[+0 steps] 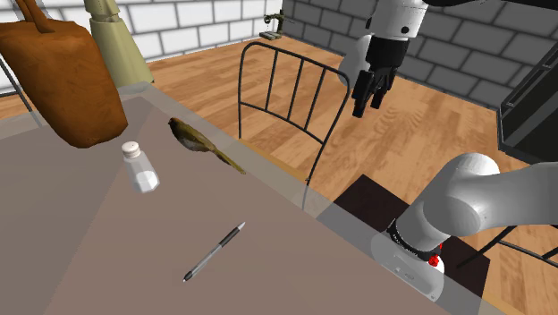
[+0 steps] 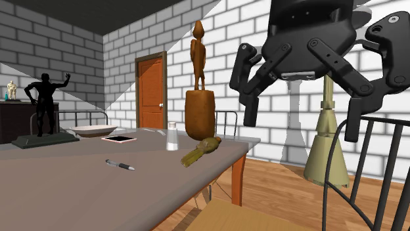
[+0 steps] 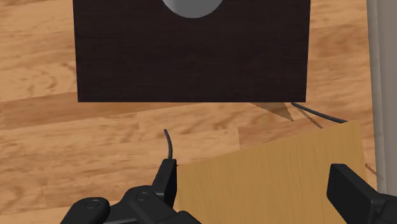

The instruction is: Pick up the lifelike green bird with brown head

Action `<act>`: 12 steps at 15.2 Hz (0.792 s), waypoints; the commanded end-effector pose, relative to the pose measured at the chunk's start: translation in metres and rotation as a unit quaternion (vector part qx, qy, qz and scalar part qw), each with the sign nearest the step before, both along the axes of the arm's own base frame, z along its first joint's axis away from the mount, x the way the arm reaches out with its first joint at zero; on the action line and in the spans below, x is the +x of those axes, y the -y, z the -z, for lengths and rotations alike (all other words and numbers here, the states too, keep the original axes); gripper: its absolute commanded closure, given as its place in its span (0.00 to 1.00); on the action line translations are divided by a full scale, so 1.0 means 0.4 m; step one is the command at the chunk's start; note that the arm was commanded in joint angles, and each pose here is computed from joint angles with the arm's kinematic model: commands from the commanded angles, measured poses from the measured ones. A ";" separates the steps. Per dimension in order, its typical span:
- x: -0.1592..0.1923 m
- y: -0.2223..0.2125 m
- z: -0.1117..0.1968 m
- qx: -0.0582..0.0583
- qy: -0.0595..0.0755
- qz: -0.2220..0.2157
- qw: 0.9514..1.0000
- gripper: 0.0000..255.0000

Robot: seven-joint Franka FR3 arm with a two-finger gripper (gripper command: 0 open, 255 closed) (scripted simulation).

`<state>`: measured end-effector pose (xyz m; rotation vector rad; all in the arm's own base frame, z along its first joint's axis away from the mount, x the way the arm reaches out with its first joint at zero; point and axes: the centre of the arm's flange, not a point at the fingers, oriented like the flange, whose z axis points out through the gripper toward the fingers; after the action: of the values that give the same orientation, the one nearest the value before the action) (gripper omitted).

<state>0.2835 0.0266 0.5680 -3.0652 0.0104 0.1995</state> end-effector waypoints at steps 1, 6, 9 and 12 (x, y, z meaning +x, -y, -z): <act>0.000 0.000 0.000 0.000 0.000 0.000 1.000 0.00; 0.099 -0.140 0.026 -0.011 0.000 -0.013 1.000 0.00; 0.156 -0.225 0.043 -0.018 -0.001 -0.020 1.000 0.00; 0.213 -0.310 0.061 -0.024 -0.001 -0.028 0.999 0.00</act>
<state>0.3616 0.1379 0.5465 -3.1123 -0.0636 0.2080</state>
